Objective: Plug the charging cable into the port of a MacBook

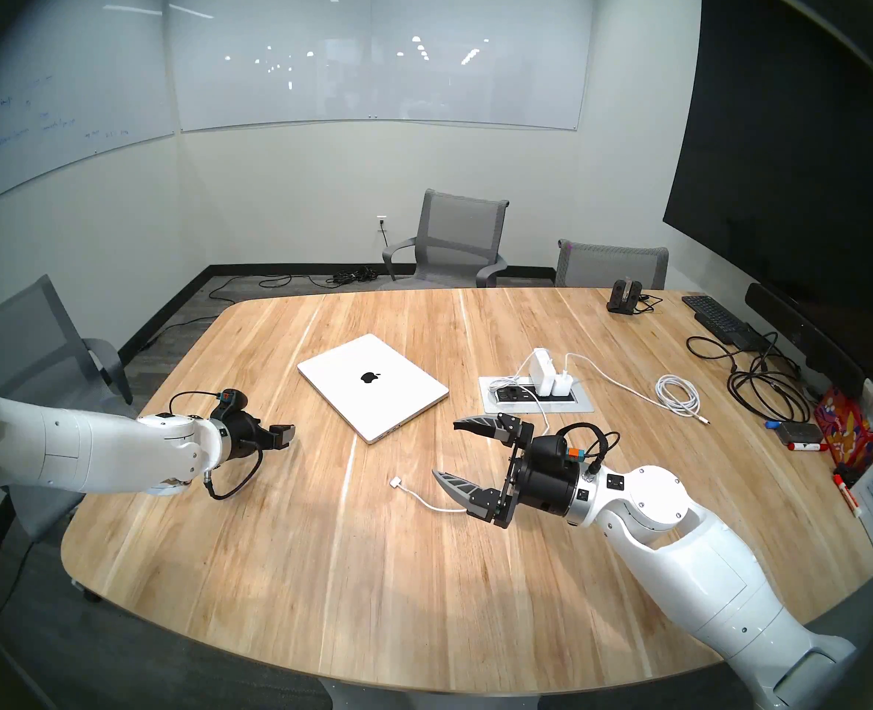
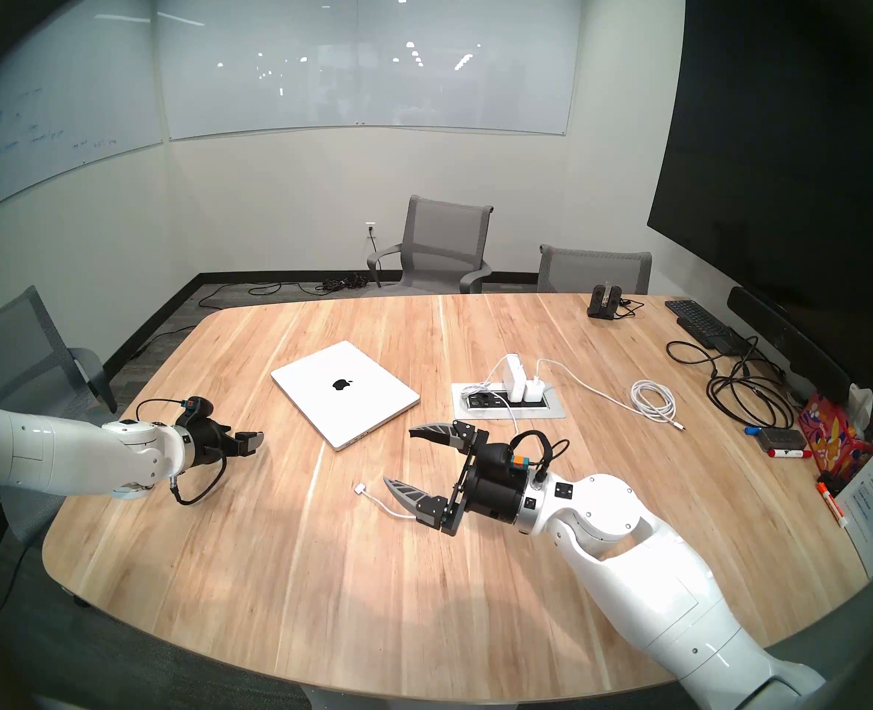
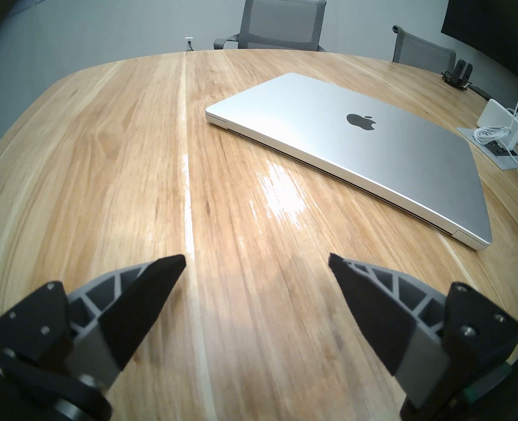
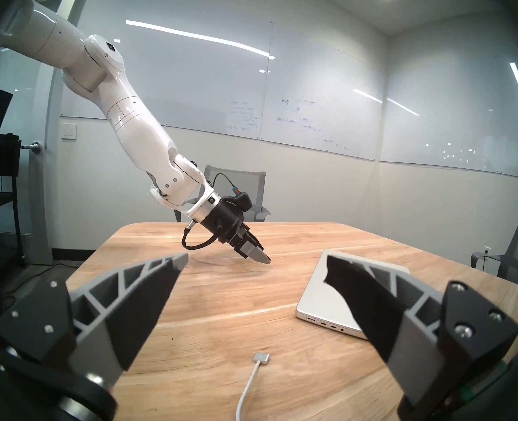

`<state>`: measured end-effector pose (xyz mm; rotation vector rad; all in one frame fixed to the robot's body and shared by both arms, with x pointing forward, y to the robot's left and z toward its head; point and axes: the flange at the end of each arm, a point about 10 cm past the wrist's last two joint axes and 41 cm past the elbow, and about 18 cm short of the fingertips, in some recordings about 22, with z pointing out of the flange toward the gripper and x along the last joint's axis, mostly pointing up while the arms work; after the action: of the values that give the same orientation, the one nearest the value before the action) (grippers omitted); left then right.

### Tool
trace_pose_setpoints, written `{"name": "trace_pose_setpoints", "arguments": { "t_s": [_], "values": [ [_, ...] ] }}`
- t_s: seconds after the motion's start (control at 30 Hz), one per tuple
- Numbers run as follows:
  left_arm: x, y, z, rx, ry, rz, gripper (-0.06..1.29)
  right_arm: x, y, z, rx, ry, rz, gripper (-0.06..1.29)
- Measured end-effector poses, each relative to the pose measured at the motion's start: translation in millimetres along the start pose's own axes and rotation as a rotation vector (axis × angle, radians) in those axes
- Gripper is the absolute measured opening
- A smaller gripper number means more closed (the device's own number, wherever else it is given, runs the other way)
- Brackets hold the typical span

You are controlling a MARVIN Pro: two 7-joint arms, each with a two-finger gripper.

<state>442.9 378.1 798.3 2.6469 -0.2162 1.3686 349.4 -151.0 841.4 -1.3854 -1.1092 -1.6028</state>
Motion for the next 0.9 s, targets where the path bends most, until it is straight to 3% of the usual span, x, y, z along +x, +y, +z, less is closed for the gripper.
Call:
{"name": "trace_pose_setpoints", "arguments": {
  "t_s": [0.53,0.9],
  "values": [
    [0.0,0.0,0.0,0.000,0.000,0.000,1.27,-38.7,-2,-5.0,-0.016,-0.072,0.032,1.24],
    [0.0,0.0,0.0,0.000,0.000,0.000,1.27,-40.1,-8,7.8,0.043,-0.077,0.035,1.24]
  ]
}}
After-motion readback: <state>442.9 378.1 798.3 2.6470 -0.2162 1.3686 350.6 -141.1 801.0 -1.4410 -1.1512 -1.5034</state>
